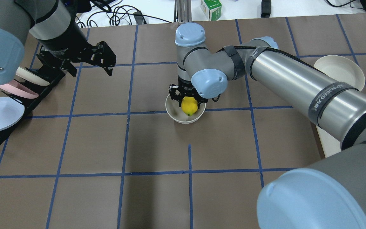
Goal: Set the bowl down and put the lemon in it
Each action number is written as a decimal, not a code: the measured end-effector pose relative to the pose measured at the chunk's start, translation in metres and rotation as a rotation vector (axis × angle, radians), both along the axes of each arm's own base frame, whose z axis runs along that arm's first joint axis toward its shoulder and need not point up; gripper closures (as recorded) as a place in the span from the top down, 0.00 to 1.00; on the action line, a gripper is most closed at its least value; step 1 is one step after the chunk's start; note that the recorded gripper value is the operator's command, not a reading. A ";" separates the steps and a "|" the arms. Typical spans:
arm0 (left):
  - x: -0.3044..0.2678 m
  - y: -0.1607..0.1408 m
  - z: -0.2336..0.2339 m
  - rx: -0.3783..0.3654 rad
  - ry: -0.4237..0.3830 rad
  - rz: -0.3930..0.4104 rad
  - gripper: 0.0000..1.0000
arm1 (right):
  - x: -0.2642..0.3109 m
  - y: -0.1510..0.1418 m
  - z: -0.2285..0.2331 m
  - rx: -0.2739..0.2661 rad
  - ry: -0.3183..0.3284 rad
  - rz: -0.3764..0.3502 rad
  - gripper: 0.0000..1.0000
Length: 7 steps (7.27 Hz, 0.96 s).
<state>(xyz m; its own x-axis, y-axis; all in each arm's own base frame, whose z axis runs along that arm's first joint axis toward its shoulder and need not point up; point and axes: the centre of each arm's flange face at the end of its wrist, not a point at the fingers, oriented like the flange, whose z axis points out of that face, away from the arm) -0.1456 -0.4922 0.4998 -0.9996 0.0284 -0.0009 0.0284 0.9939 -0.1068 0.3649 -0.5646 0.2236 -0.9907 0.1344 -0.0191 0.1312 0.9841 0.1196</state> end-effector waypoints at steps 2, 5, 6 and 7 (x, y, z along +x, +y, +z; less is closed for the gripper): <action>0.002 0.000 0.003 -0.010 0.004 0.004 1.00 | 0.003 0.002 0.000 -0.007 -0.003 0.011 1.00; 0.003 0.001 0.004 -0.013 0.008 0.007 1.00 | 0.002 0.002 0.010 -0.020 -0.006 0.006 1.00; 0.004 0.001 0.004 -0.013 0.008 0.008 1.00 | -0.001 0.001 0.026 -0.038 -0.009 0.003 1.00; 0.003 0.001 0.004 -0.014 0.009 0.007 1.00 | -0.012 0.001 0.052 -0.062 -0.006 -0.003 1.00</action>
